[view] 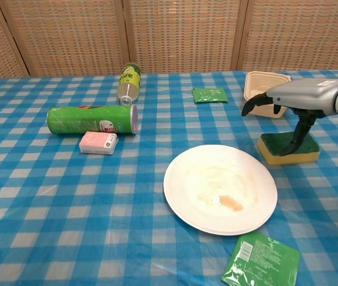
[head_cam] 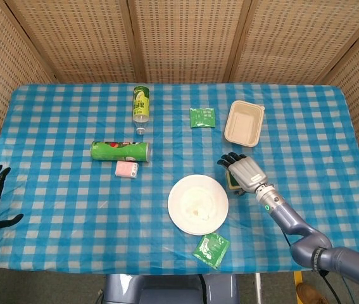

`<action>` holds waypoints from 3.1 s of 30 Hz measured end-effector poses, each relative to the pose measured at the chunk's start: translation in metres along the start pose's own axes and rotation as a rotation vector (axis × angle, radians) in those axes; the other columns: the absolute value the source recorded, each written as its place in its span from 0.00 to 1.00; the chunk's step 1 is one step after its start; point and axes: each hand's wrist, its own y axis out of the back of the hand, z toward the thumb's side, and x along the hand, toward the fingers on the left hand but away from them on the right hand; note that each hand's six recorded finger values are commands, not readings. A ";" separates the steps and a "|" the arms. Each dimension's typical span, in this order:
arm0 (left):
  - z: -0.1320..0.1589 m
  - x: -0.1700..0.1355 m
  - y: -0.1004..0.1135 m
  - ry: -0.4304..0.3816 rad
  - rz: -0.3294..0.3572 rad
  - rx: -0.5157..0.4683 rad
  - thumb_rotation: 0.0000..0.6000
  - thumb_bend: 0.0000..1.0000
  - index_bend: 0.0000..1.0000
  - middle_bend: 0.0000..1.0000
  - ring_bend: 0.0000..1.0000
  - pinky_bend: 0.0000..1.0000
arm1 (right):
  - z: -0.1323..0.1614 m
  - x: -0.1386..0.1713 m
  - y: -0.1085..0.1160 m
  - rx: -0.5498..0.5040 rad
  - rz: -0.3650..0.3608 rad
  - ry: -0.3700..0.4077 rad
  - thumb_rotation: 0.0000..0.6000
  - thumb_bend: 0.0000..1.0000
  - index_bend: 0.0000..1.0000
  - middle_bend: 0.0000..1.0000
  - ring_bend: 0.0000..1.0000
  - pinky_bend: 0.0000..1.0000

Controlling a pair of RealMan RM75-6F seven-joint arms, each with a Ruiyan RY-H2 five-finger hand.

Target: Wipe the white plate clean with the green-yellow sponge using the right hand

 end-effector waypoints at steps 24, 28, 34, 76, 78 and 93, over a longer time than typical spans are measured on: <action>0.000 0.001 -0.003 0.015 -0.004 0.009 1.00 0.00 0.00 0.00 0.00 0.00 | -0.012 -0.028 -0.032 0.162 0.052 -0.049 1.00 0.34 0.55 0.61 0.58 0.67; 0.001 0.001 -0.004 0.012 -0.009 0.010 1.00 0.00 0.00 0.00 0.00 0.00 | -0.010 -0.026 -0.023 0.126 -0.008 -0.040 1.00 0.36 0.55 0.61 0.58 0.68; 0.001 0.001 -0.004 0.009 -0.013 0.006 1.00 0.00 0.00 0.00 0.00 0.00 | -0.002 -0.015 0.005 0.044 -0.093 0.001 1.00 0.36 0.55 0.61 0.59 0.68; 0.002 0.003 -0.009 0.008 -0.045 0.004 1.00 0.00 0.00 0.00 0.00 0.00 | 0.135 -0.004 -0.016 -0.438 -0.062 0.337 1.00 0.41 0.56 0.62 0.57 0.24; 0.002 0.003 -0.009 0.008 -0.045 0.004 1.00 0.00 0.00 0.00 0.00 0.00 | 0.136 -0.003 -0.021 -0.435 -0.063 0.344 1.00 0.42 0.56 0.62 0.57 0.24; 0.002 0.004 -0.011 0.011 -0.049 0.007 1.00 0.00 0.00 0.00 0.00 0.00 | 0.133 -0.002 -0.051 -0.478 -0.046 0.367 1.00 0.47 0.58 0.63 0.56 0.24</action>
